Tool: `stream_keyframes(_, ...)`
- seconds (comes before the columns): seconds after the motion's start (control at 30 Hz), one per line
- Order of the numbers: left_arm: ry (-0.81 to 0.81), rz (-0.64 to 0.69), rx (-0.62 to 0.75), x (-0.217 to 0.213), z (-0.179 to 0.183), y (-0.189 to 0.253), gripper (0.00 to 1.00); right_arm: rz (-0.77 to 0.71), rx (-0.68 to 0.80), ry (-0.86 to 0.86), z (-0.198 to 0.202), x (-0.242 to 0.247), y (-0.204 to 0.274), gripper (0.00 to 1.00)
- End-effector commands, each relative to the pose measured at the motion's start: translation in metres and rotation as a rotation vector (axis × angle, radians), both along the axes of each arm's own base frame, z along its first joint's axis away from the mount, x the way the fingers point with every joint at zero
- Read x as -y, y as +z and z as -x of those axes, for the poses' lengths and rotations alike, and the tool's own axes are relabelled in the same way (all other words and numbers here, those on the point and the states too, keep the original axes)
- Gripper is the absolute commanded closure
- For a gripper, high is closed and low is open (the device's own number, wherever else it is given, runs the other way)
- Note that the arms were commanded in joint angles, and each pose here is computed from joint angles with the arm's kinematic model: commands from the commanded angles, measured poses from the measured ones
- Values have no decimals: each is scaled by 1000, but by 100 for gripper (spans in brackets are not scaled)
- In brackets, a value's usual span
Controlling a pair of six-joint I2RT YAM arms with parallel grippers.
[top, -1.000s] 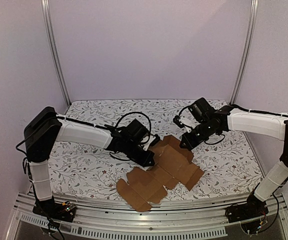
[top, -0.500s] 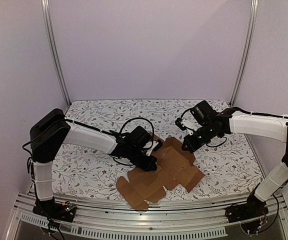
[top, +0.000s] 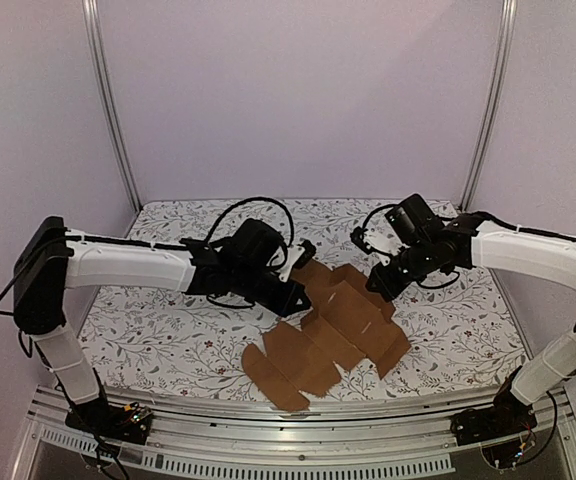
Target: Fold the paper box
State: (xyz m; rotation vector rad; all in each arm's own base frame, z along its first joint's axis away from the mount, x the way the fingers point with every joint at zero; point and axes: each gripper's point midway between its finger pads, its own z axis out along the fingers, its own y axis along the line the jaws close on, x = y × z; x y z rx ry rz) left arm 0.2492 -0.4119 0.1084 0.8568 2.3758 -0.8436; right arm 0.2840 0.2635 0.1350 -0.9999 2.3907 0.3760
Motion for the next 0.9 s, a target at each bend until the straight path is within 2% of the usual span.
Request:
stream_keyframes(0.0,62,30,62,-29,-23,31,98,70,159,96,0,-11,22,100)
stream_keyframes(0.17,166,16,173,-66,-44,59,97,106,272,213,9,-24,32,100)
stream_keyframes(0.33,278,100,244,-102,-56,79,95,162,373,330,17,-34,38,100)
stream_keyframes(0.53,355,110,240,-130,-59,61,94,238,497,433,20,-48,40,100)
stream_keyframes(0.87,328,147,201,-128,-66,26,91,394,660,523,7,-67,27,100)
